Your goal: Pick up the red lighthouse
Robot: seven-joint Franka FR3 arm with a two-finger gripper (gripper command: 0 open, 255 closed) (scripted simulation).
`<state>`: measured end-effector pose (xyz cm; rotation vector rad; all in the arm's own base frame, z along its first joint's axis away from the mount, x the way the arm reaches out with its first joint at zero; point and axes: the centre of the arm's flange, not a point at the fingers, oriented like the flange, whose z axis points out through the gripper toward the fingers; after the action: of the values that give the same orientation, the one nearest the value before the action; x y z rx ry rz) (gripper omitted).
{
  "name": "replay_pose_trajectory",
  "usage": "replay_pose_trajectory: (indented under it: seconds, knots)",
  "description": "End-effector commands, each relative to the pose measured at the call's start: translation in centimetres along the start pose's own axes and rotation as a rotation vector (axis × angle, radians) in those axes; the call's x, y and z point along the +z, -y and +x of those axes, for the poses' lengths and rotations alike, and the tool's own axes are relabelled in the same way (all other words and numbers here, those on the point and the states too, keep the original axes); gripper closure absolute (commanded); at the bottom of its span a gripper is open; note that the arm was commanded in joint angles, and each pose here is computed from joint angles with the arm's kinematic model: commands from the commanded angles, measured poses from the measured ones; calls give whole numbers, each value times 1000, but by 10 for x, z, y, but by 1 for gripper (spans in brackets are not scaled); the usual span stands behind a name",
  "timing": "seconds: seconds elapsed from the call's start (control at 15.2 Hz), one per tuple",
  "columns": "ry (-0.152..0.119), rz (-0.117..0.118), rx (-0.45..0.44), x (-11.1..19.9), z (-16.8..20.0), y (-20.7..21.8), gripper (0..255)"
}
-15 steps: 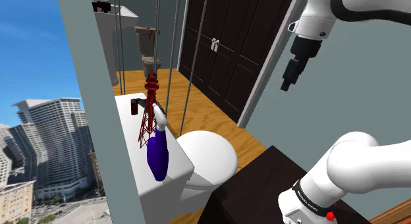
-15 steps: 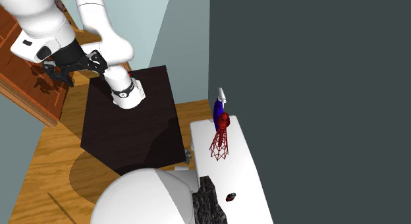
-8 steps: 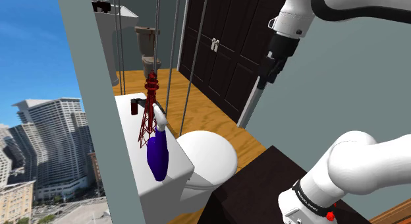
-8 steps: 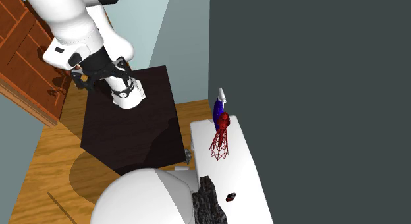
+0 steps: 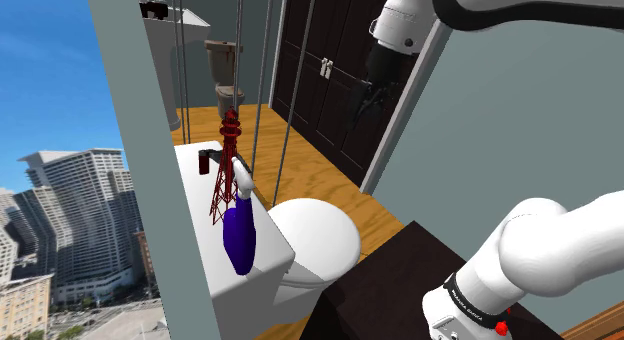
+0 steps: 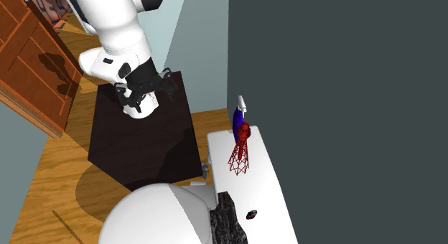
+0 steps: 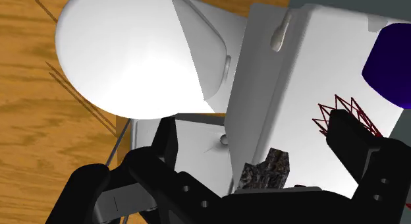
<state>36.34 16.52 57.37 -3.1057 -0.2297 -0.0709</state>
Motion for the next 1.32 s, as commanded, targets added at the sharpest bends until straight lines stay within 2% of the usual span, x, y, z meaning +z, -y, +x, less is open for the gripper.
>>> replay_pose_trajectory:
  seconds: [0.0, 1.19, 1.25]
  knots:
    - [-21, 11, 0, 3, 14, 17, 0]
    - [-201, 94, -9, -5, 136, 188, 0]
    - [-204, 96, -9, -6, 139, 192, 0]
